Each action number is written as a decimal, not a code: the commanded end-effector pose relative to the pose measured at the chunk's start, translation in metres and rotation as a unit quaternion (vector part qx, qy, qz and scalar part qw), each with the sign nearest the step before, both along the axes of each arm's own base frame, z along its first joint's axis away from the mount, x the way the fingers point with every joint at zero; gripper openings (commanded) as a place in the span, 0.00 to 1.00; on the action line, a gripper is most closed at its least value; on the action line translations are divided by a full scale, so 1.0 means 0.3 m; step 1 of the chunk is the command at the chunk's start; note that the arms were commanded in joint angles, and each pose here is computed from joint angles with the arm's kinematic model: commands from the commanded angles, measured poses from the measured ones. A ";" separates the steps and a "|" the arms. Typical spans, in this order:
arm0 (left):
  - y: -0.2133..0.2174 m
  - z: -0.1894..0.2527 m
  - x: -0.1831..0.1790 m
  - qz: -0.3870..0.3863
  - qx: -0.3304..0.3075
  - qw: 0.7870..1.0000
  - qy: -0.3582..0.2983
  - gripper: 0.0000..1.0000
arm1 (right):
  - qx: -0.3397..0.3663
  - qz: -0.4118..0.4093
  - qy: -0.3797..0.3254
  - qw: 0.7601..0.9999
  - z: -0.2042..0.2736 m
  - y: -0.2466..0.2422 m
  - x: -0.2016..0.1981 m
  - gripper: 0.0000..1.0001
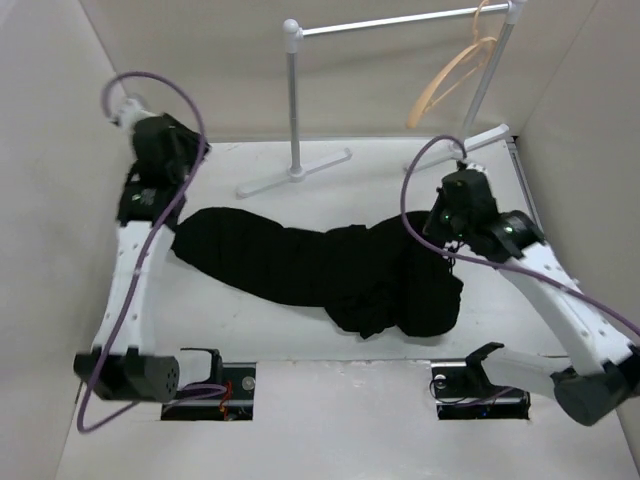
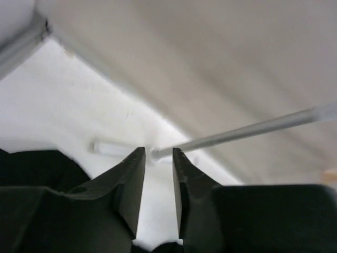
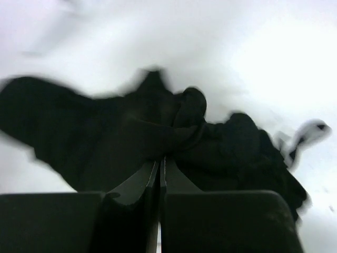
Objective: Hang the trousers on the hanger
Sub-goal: Flatten out the trousers at the center of the board.
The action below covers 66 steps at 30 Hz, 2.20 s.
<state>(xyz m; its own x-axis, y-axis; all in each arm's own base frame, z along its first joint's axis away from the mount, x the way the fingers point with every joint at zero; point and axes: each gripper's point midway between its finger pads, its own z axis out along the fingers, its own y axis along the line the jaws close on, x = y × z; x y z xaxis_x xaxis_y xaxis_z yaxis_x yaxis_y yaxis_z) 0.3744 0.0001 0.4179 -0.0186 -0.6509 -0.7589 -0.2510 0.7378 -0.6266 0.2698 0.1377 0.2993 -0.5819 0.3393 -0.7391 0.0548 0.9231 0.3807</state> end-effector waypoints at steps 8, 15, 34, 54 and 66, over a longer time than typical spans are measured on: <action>-0.142 -0.730 -0.217 -0.052 0.074 0.962 0.257 0.61 | -0.021 -0.095 0.072 0.993 -0.391 -0.133 0.026 0.07; 0.067 -0.851 -0.288 0.048 0.028 0.959 0.278 0.71 | -0.010 -0.172 0.095 0.981 -0.523 -0.308 -0.066 0.56; 0.301 -1.125 0.131 0.124 -0.037 0.929 0.346 0.71 | 0.056 -0.140 0.024 0.988 -0.362 -0.296 0.231 0.75; 0.333 -0.611 0.117 0.162 -0.052 0.970 0.175 0.02 | 0.014 -0.131 -0.069 0.989 0.087 -0.249 -0.097 0.03; 0.488 -0.347 -0.074 0.251 -0.047 0.961 0.106 0.03 | -0.165 -0.037 0.080 0.982 -0.355 0.071 -0.009 0.42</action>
